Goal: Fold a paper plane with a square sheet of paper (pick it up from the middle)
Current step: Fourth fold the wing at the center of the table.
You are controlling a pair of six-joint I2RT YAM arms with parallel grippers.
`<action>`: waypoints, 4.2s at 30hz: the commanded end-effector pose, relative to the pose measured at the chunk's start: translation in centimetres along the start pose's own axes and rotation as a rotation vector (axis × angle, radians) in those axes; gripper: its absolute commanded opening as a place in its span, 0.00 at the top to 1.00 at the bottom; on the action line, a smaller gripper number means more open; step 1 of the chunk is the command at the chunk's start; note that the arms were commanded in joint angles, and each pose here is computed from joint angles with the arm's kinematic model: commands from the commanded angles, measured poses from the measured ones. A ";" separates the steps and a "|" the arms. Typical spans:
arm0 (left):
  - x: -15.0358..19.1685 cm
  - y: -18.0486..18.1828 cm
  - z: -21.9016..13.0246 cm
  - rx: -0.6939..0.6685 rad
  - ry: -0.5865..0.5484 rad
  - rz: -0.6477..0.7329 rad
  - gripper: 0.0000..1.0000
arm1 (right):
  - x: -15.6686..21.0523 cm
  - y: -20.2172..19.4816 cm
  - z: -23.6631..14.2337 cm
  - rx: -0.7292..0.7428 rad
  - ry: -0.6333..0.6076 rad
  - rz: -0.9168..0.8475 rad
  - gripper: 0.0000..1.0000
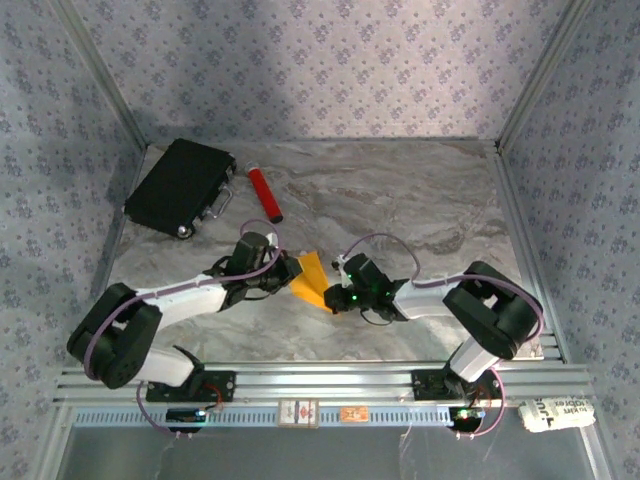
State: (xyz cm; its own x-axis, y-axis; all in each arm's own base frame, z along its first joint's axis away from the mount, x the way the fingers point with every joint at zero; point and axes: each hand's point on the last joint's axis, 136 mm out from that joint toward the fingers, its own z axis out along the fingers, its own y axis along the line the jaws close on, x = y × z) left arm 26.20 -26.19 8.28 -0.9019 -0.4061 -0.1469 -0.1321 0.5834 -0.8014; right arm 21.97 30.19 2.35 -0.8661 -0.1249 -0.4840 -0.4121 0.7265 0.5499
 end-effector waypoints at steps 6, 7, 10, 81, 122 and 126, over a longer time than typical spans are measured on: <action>0.2 -1.1 2.0 0.074 0.029 -0.025 0.94 | 1.5 -0.7 0.6 -0.044 0.083 0.138 0.93; 0.2 -1.2 2.2 0.079 0.032 -0.027 0.94 | 1.5 -0.7 0.6 -0.045 0.084 0.145 0.93; 0.4 -1.3 3.1 0.071 0.046 -0.024 0.95 | 1.3 -0.8 0.5 -0.043 0.082 0.163 0.93; 1.9 5.4 6.4 -0.143 0.072 -0.042 0.95 | 2.4 -1.2 -0.1 -0.076 0.203 0.298 0.88; 2.1 6.0 6.3 -0.150 0.072 -0.053 0.96 | 6.1 -1.4 -1.6 -0.125 0.301 0.310 0.89; 2.1 6.1 6.3 -0.152 0.071 -0.054 0.96 | 6.3 -1.3 -2.0 -0.129 0.303 0.305 0.91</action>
State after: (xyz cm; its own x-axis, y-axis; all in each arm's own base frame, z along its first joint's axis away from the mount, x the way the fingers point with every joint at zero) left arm 27.22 -29.47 2.19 -0.9189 -0.3864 -0.0796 -0.1881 0.6065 -0.7725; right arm 19.72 29.07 2.24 -0.9756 -0.0802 -0.2043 -0.2097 0.6162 0.7592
